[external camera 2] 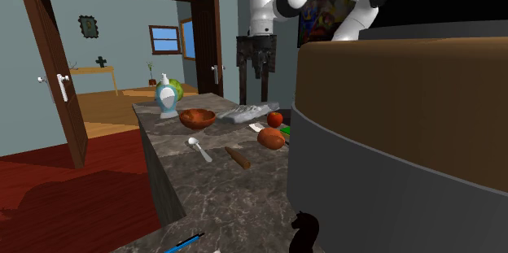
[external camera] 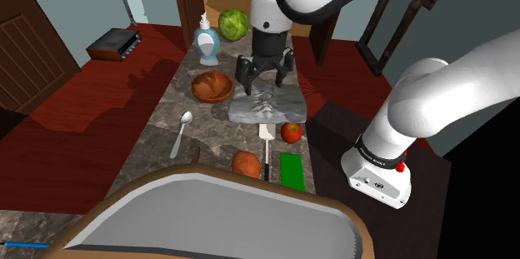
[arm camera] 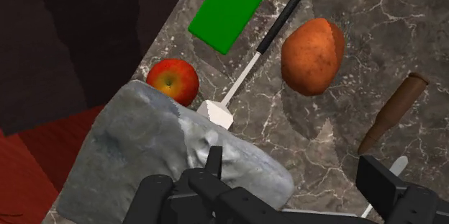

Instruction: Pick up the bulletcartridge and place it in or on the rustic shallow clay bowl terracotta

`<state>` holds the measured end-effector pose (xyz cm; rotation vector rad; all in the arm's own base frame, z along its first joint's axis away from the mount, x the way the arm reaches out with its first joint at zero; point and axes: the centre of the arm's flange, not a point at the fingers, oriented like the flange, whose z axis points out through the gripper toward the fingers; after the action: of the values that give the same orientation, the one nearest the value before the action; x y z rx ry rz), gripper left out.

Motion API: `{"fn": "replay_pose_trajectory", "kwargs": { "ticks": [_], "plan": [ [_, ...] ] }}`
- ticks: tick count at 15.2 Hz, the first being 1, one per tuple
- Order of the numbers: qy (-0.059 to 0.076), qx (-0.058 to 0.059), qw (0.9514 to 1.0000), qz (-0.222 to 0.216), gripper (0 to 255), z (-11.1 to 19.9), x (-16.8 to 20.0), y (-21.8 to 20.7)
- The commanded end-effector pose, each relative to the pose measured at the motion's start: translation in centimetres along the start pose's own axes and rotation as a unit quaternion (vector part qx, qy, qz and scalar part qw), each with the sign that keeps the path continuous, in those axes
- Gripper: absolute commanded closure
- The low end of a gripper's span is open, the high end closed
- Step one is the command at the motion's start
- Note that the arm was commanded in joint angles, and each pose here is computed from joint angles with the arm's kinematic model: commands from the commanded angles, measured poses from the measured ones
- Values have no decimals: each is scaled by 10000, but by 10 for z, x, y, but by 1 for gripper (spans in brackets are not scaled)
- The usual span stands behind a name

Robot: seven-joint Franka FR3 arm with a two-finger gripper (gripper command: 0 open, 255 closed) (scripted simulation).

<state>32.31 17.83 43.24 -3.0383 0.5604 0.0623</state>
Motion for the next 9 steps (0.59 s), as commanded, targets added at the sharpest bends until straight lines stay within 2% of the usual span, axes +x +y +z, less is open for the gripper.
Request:
{"fn": "replay_pose_trajectory", "kwargs": {
  "ticks": [1, 9],
  "plan": [
    [15, -24, 9997, 235, 0, 17, -4, -19],
    [55, -147, 9939, 1094, 0, 86, -3, -102]
  ]
}}
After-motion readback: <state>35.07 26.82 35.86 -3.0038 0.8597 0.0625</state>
